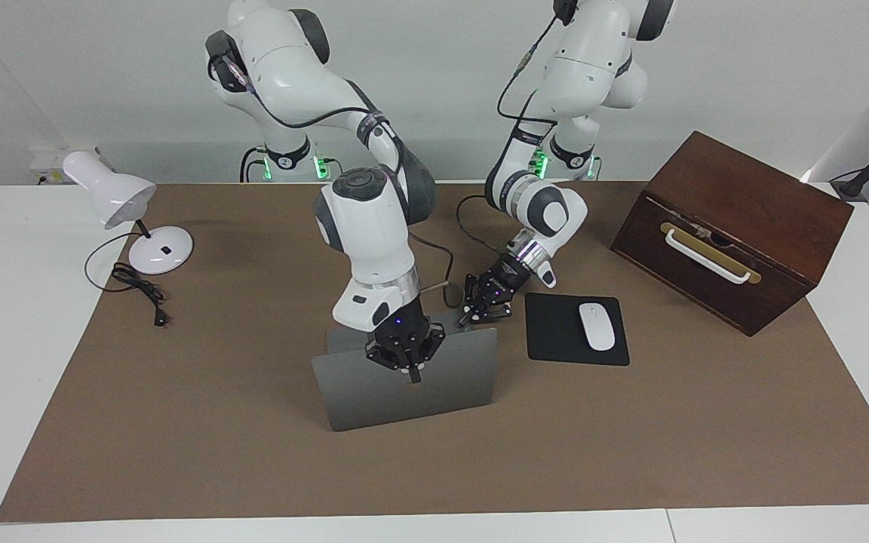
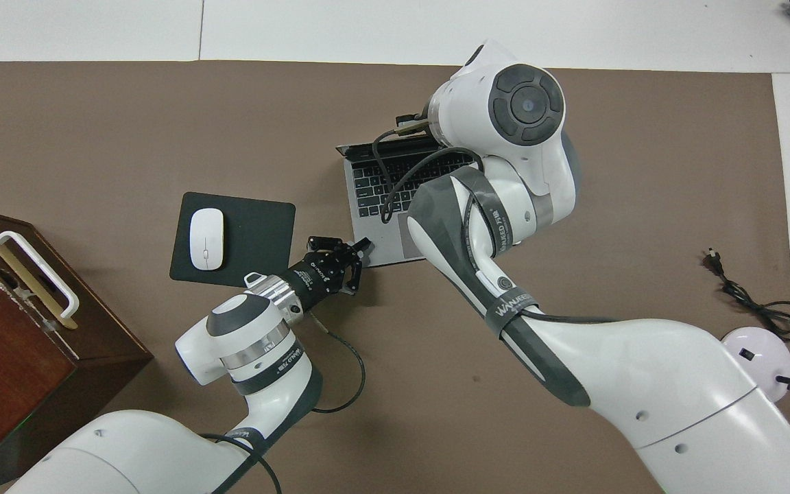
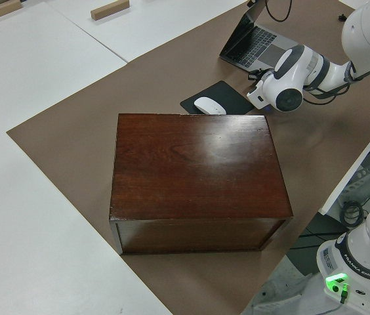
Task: Close laptop with both arms
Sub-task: 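Push the laptop screen down toward the keyboard with the right gripper, then press the laptop lid fully shut with the right gripper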
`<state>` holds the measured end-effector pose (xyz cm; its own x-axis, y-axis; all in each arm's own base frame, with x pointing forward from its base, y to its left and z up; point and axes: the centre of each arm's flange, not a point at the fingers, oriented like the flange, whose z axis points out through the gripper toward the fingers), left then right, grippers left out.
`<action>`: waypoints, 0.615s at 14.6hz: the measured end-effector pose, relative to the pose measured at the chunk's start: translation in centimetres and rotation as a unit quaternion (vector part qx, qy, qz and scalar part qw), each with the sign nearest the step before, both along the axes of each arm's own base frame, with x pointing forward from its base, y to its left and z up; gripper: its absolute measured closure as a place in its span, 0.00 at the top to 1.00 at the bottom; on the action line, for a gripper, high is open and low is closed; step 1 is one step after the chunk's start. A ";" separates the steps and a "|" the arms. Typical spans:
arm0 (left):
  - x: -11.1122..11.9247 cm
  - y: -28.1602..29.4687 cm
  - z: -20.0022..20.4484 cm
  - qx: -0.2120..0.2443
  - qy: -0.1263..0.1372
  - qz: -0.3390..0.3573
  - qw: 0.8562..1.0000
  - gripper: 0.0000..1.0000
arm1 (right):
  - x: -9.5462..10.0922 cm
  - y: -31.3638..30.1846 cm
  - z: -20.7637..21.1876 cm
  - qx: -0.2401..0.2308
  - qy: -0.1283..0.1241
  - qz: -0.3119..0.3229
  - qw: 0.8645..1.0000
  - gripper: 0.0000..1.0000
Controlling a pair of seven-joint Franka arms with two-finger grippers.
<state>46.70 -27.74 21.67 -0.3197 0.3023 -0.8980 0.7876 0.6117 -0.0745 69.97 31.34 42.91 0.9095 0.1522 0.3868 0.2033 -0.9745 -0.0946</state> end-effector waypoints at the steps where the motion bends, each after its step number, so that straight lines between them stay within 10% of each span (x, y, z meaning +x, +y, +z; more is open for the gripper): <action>1: 0.0 0.0 0.0 0.000 0.000 0.000 1.000 0.01 | -0.1 0.0 -0.2 0.000 0.002 0.000 1.000 0.01; 9: 0.0 0.0 0.0 0.000 0.000 0.000 1.000 0.01 | -0.7 -0.1 -0.8 0.002 0.031 -0.007 0.999 0.01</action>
